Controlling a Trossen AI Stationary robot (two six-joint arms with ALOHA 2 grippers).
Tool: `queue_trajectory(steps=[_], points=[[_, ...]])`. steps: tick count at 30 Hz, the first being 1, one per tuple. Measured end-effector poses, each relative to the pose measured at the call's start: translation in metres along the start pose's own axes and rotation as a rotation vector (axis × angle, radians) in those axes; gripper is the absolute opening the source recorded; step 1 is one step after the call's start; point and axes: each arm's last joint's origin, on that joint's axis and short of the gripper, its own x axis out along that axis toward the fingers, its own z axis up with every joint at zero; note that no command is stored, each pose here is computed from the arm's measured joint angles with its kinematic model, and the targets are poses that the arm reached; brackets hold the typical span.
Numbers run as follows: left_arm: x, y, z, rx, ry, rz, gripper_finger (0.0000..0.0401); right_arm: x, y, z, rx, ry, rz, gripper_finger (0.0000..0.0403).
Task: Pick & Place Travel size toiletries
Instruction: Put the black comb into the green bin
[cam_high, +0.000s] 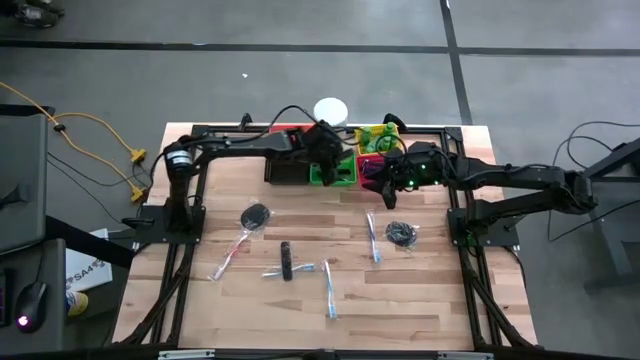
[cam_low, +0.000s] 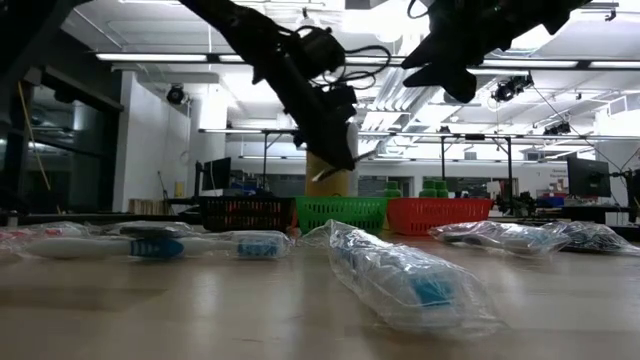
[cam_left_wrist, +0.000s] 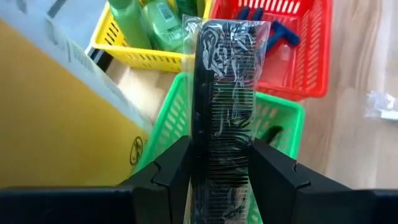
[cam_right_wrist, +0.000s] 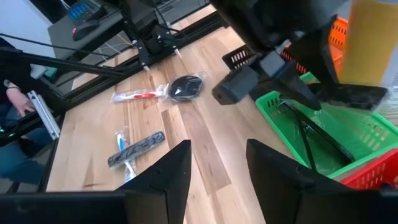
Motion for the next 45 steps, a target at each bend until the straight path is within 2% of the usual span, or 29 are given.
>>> queue_trajectory(steps=[6, 19, 23, 28, 36, 45], points=[[0.015, -0.002, -0.010, 0.007, 0.108, -0.012, 0.0139, 0.000, -0.001, -0.002, 0.005, 0.024, -0.007, 0.0148], [0.015, -0.003, -0.010, -0.009, 0.109, -0.024, 0.0191, 0.000, 0.000, -0.002, 0.007, 0.029, 0.003, 0.0148], [0.010, -0.002, -0.011, -0.088, 0.135, -0.021, 0.0192, 0.000, 0.001, -0.003, 0.025, 0.044, 0.040, 0.0148], [-0.016, -0.003, -0.009, -0.227, 0.190, -0.010, 0.0193, 0.000, 0.000, -0.006, 0.035, 0.078, 0.051, 0.0148], [-0.054, -0.041, -0.025, -0.421, 0.414, 0.098, 0.0193, -0.001, -0.002, -0.011, 0.041, 0.138, 0.033, 0.0148], [-0.080, -0.097, -0.045, -0.613, 0.566, 0.198, 0.0193, -0.001, -0.001, -0.012, -0.007, 0.148, 0.066, 0.0148]])
